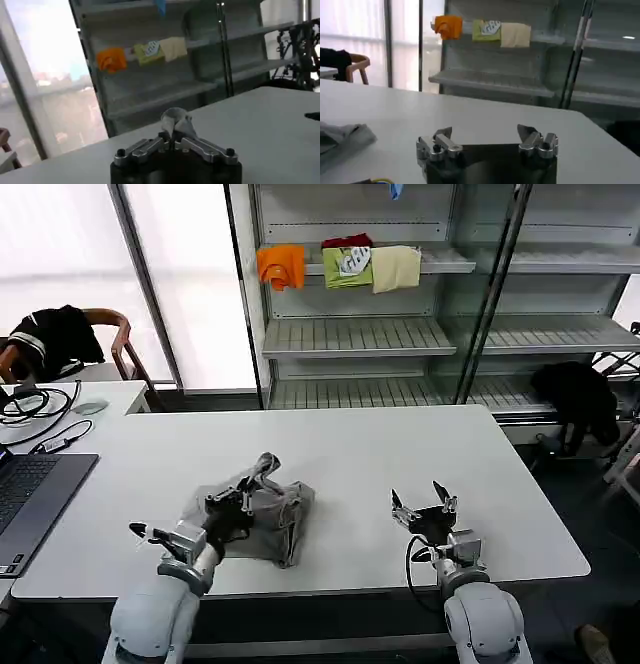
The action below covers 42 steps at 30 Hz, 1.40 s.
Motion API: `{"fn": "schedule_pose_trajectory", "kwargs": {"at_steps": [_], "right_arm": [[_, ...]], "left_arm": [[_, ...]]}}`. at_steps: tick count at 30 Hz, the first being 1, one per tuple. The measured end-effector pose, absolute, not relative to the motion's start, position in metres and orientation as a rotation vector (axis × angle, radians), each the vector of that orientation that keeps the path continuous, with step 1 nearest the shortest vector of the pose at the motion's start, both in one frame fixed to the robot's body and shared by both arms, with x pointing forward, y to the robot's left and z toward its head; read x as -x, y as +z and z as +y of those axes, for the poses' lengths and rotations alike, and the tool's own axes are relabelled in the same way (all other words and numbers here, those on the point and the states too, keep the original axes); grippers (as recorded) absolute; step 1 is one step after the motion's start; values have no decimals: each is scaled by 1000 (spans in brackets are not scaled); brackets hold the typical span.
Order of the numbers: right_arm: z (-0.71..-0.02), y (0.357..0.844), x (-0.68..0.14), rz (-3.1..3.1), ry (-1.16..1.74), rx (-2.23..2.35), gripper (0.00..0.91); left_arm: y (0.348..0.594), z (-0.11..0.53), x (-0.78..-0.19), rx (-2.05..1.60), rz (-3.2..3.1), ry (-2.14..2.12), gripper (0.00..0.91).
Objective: Fold and organize the clothes.
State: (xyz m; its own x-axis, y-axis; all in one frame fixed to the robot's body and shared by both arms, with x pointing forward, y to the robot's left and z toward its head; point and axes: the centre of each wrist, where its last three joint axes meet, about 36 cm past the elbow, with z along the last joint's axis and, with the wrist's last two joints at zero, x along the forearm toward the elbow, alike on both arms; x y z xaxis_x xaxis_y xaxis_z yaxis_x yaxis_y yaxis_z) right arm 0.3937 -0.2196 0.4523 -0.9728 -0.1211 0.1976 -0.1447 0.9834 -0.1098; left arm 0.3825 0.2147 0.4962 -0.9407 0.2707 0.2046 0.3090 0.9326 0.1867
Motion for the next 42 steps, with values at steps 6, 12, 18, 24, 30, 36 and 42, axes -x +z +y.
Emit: {"fn": "schedule_pose_trajectory", "kwargs": {"at_steps": [6, 12, 18, 24, 30, 36, 42], "right_arm": [[-216, 452, -394, -2939, 179, -214, 907], [-210, 453, -395, -2944, 174, -227, 907], [-208, 453, -393, -2943, 173, -231, 907], [-207, 450, -391, -2938, 170, -237, 907], [-208, 450, -391, -2939, 173, -245, 907], [-203, 449, -394, -2938, 159, -260, 907], [-199, 448, -396, -2932, 144, -269, 907]], "left_arm": [[483, 192, -384, 464, -2878, -326, 907], [472, 170, -384, 484, -2847, -335, 907], [468, 145, -378, 538, -2838, -310, 907], [484, 143, -376, 543, -2890, -280, 907], [494, 176, -380, 465, -2926, -241, 907], [484, 248, -390, 294, -2902, -191, 907], [469, 308, -397, 146, -2865, -96, 907]]}}
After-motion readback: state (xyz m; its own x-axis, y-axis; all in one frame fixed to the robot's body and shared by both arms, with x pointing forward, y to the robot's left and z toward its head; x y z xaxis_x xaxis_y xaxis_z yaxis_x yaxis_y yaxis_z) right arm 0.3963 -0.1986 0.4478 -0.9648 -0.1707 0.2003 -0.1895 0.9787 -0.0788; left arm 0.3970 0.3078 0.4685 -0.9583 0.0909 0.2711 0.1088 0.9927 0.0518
